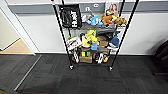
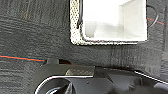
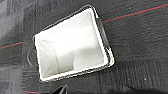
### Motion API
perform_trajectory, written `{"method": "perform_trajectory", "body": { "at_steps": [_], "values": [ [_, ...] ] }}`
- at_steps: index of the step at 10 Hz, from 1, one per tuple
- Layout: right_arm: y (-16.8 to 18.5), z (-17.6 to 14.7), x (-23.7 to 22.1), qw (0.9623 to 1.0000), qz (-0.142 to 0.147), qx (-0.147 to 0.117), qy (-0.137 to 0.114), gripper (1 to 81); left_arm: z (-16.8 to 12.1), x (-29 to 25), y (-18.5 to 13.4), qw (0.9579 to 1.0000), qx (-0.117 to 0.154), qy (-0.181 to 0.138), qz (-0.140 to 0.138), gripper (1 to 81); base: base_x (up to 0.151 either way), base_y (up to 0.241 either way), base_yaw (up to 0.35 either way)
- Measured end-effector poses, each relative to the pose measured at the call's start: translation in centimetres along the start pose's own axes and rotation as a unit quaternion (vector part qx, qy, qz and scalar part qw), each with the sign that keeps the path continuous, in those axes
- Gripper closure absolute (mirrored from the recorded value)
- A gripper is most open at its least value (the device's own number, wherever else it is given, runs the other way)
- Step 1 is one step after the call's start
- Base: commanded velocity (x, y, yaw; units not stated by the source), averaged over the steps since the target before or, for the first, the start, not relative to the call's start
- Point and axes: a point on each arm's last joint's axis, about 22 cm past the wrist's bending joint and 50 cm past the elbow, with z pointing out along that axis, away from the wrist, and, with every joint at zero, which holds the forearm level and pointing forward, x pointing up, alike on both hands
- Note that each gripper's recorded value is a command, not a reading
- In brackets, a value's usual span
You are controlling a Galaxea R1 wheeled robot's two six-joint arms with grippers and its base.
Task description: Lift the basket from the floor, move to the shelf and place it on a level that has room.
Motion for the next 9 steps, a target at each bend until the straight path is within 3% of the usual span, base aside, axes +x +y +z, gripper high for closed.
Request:
{"method": "perform_trajectory", "body": {
  "at_steps": [3, 9],
  "values": [
    [0.9, 1.8, 1.3, 1.0, -0.001, -0.001, 0.004, 1.0, 1.9, 2.6, -1.0, 0.9999, 0.005, 0.009, -0.006, 1.0, 0.0, 0.0, 0.0],
    [3.0, 5.3, 5.1, 0.9994, -0.016, -0.006, 0.031, 1.0, 6.8, 10.4, 1.5, 0.999, -0.019, 0.036, 0.015, 1.0, 0.0, 0.0, 0.0]
  ]
}}
